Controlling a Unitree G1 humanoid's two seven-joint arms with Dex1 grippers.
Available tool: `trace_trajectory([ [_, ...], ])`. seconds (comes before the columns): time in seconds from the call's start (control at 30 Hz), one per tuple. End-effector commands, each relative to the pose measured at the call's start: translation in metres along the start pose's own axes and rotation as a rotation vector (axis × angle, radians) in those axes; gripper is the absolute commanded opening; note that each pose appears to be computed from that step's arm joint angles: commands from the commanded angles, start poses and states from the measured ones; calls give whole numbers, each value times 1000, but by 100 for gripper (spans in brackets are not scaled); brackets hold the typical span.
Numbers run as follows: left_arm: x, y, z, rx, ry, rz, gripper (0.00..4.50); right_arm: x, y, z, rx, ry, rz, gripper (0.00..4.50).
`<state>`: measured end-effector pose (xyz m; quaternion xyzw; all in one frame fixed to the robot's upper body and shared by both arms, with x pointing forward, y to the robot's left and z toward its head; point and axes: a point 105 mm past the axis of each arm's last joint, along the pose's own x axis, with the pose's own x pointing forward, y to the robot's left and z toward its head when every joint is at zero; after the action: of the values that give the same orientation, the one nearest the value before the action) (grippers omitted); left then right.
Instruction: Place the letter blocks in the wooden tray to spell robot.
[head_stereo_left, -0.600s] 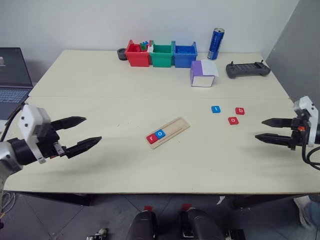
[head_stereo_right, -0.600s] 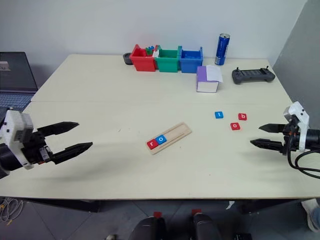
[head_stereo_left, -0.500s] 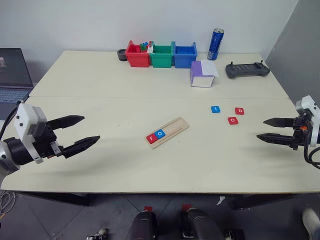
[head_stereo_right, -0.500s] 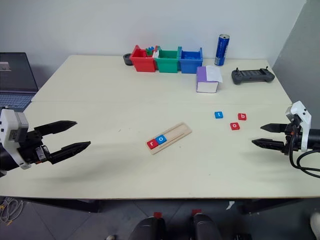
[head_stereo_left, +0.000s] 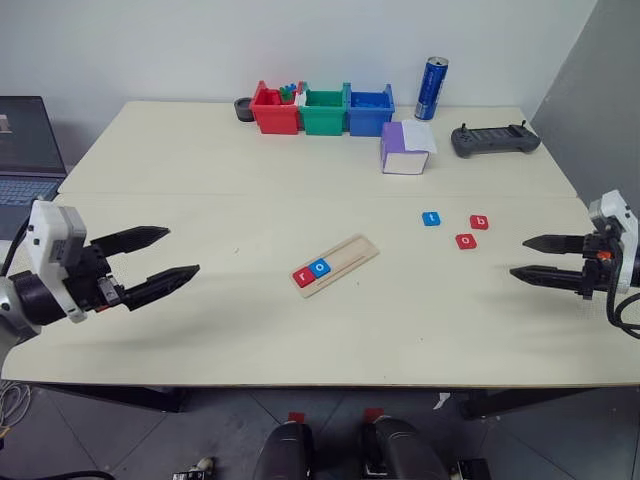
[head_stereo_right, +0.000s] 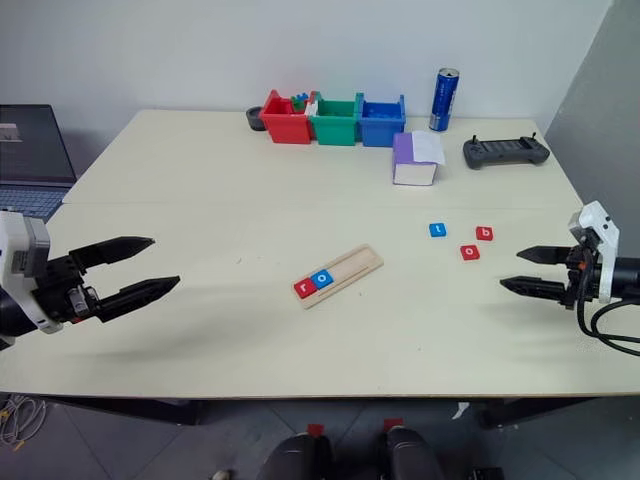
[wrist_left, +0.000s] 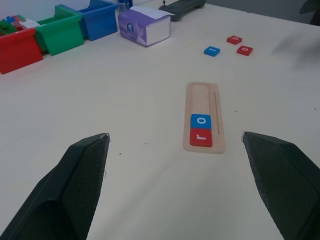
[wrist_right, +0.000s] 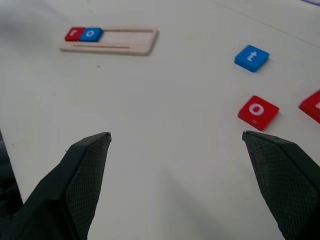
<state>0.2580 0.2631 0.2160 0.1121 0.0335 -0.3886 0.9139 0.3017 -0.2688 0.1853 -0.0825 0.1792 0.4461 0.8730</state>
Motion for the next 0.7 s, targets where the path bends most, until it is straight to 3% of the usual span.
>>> trace_trajectory([
  [0.03, 15, -4, 3, 35, -17, -38, 450, 8, 14, 22, -50, -72, 62, 447],
  [0.37, 58, -8, -29, 6, -42, -59, 450, 71, 86, 31, -101, -97, 371, 447],
  [0.7, 112, -27, -63, 57, 41, -176, 450, 103, 113, 33, -121, -115, 474, 447],
])
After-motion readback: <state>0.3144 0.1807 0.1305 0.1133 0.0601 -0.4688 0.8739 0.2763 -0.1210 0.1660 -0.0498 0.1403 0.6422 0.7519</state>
